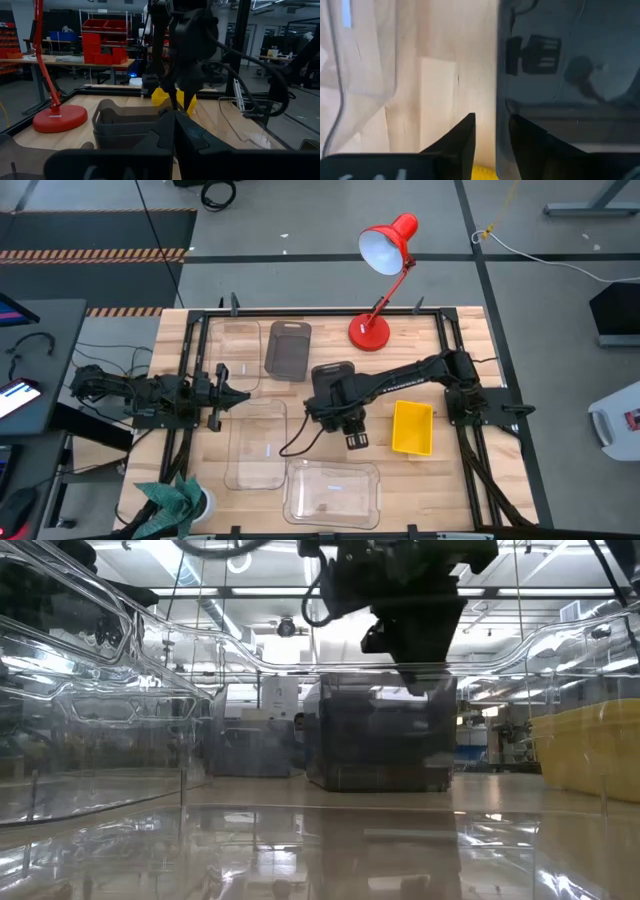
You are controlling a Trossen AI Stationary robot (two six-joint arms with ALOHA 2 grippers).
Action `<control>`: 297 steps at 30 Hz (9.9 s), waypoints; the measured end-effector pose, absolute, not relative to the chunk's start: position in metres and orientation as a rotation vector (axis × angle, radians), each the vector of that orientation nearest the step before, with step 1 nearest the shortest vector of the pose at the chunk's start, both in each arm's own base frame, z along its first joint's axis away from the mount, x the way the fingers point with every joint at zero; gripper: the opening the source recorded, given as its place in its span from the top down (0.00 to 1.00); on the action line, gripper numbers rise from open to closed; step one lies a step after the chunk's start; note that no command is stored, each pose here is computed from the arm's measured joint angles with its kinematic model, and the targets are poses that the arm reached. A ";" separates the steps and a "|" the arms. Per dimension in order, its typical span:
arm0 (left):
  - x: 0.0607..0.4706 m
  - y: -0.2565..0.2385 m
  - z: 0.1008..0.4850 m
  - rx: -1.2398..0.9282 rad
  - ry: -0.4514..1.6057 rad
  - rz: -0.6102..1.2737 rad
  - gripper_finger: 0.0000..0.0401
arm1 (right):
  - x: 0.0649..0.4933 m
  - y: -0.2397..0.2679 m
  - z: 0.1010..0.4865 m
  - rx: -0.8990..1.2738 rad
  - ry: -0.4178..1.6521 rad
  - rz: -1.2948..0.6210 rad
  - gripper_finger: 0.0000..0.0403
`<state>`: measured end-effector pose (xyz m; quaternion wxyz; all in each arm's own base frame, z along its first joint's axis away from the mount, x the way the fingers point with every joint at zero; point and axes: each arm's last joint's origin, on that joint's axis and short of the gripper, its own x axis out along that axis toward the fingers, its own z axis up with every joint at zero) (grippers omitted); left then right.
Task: Stack baskets by color
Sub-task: Stack the middle black bin on the bottom black bin, then stack the top black bin on the bottom black bin
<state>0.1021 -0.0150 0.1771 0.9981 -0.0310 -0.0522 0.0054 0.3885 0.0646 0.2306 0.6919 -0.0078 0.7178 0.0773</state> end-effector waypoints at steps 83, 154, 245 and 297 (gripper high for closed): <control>0.101 -0.013 0.185 -0.432 -0.196 0.030 0.98 | 0.335 -0.024 0.315 -0.273 0.739 -0.232 0.77; 0.288 0.073 0.237 -0.182 0.943 0.301 0.46 | 0.109 0.013 0.235 -0.140 -0.107 0.006 0.84; 0.381 -0.030 0.346 -0.081 0.574 0.292 1.00 | 0.098 -0.012 0.180 0.053 -0.142 -0.010 0.96; 0.443 -0.073 0.276 -0.135 1.060 0.139 0.90 | 0.098 -0.012 0.182 0.051 -0.160 -0.009 0.96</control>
